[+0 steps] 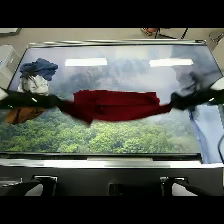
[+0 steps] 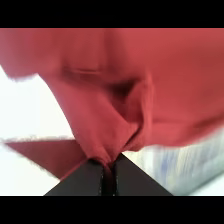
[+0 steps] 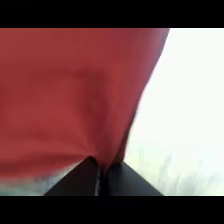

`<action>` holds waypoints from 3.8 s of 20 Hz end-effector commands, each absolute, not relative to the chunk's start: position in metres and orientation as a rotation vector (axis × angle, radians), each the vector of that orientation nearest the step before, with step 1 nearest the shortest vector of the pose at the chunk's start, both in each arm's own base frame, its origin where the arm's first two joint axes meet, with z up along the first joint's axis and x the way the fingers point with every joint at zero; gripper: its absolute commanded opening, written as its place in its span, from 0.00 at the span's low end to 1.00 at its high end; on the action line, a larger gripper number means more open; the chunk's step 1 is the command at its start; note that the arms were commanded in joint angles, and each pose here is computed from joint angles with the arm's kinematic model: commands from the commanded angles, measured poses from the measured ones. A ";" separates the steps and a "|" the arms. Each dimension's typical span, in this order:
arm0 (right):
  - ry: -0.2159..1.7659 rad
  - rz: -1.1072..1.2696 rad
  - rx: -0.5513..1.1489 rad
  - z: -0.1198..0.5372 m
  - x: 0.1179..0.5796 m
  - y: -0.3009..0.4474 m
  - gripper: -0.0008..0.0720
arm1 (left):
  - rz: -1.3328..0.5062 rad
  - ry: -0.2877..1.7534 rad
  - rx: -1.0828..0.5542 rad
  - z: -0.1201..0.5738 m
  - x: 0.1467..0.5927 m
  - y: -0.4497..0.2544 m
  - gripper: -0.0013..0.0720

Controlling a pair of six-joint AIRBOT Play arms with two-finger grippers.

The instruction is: Fold the clothes and pants, and hang the long-sleeved shirts on hangers.

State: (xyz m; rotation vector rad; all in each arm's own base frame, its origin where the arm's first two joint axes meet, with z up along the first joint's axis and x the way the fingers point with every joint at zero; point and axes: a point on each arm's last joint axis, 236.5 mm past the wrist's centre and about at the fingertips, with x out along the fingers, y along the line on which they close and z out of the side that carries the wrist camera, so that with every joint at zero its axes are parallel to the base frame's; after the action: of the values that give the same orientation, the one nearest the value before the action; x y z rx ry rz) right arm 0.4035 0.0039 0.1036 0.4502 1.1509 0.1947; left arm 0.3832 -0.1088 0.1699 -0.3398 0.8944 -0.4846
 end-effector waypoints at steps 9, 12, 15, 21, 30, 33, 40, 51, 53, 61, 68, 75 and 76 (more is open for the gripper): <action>-0.215 -0.007 0.149 0.561 0.261 -0.016 0.06 | -0.270 -0.459 -0.227 0.624 0.183 -0.054 0.05; -0.266 -0.011 0.161 0.572 0.263 -0.019 0.06 | -0.253 -0.431 -0.223 0.618 0.196 -0.049 0.05; -0.069 0.000 0.202 0.523 0.301 -0.024 0.06 | -0.256 -0.248 -0.227 0.578 0.242 -0.046 0.05; 0.772 0.058 0.403 0.255 0.434 -0.035 0.06 | -0.293 0.443 -0.283 0.335 0.394 -0.034 0.05; 1.170 0.009 0.685 -0.006 0.536 0.030 0.06 | -0.160 0.985 -0.602 -0.010 0.481 -0.052 0.05; 1.143 -0.007 0.684 -0.013 0.545 0.025 0.06 | -0.160 1.016 -0.666 -0.025 0.483 -0.058 0.06; 1.274 -0.102 0.624 0.032 0.471 -0.078 0.79 | -0.201 1.321 -0.566 -0.001 0.413 0.008 0.99; 1.683 -0.185 0.683 -0.025 0.308 -0.106 0.79 | -0.264 1.620 -0.841 -0.104 0.243 -0.036 0.61; 1.681 -0.182 0.685 -0.024 0.308 -0.106 0.79 | -0.258 1.617 -0.840 -0.111 0.241 -0.043 0.61; 1.702 -0.143 0.671 -0.027 0.304 -0.099 0.78 | -0.268 1.544 -0.865 -0.116 0.269 -0.073 0.05; 1.783 -0.040 0.719 -0.095 0.273 -0.053 0.79 | -0.286 1.514 -0.847 -0.104 0.273 -0.073 0.05; 1.755 0.121 0.793 -0.102 0.292 -0.002 0.77 | -0.313 1.528 -0.851 -0.097 0.270 -0.076 0.05; 1.776 0.140 0.778 -0.102 0.289 0.006 0.75 | -0.313 1.525 -0.849 -0.096 0.271 -0.076 0.05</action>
State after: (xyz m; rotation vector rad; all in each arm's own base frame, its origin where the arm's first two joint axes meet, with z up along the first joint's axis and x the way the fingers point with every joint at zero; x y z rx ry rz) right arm 0.2869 -0.0137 -0.0996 0.7825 1.7699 0.0861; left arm 0.2703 -0.0749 -0.0996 -0.8475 1.5260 -0.3032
